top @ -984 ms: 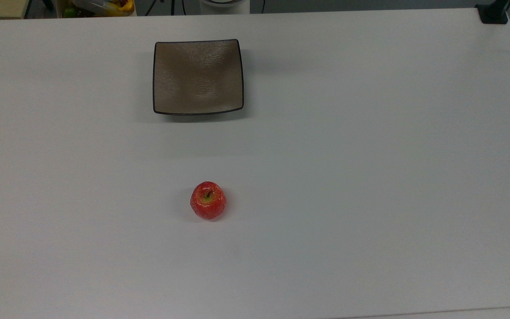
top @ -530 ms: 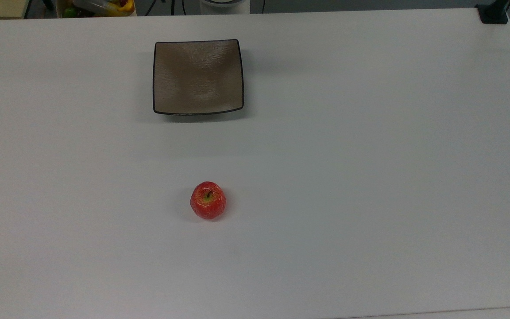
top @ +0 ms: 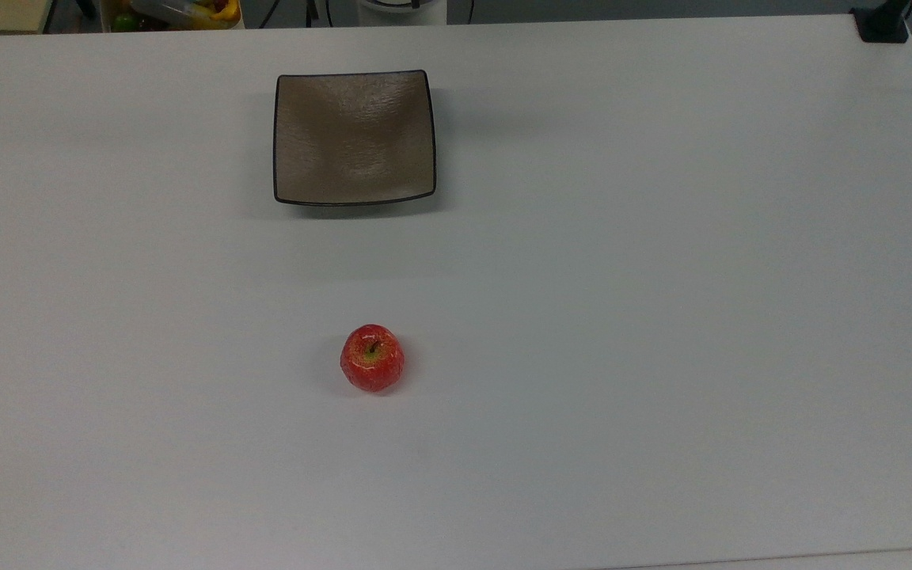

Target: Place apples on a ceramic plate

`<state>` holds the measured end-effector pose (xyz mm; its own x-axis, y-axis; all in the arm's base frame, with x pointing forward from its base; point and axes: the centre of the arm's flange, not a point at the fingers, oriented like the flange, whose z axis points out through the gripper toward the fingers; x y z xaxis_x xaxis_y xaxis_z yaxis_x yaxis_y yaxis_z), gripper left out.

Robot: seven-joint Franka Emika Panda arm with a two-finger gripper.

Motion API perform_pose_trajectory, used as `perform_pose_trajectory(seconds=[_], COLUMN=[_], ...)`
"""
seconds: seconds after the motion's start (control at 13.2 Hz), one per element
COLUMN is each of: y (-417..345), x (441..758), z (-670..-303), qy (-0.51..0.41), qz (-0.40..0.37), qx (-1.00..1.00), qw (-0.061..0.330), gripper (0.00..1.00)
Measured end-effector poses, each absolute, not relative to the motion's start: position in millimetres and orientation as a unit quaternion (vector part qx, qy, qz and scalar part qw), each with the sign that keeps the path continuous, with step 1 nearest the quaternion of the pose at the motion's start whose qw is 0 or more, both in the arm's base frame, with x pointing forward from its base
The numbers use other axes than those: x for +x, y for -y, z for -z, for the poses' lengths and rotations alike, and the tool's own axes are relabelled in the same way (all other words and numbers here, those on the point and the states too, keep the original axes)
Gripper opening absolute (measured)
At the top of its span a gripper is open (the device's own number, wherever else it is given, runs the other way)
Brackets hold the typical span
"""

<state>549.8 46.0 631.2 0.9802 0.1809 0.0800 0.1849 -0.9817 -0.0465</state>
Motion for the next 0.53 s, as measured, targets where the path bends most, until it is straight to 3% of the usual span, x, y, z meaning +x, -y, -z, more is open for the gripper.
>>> perform_pose_trajectory(seconds=[0.23,0.53], y=[-45.6,-40.3], x=[573.9,654.9], z=[-638.3,-613.9], qy=[0.090,0.080], qz=[0.059,0.123], qx=[-0.994,-0.989], qw=[0.027,0.026], gripper=[1.00,1.00])
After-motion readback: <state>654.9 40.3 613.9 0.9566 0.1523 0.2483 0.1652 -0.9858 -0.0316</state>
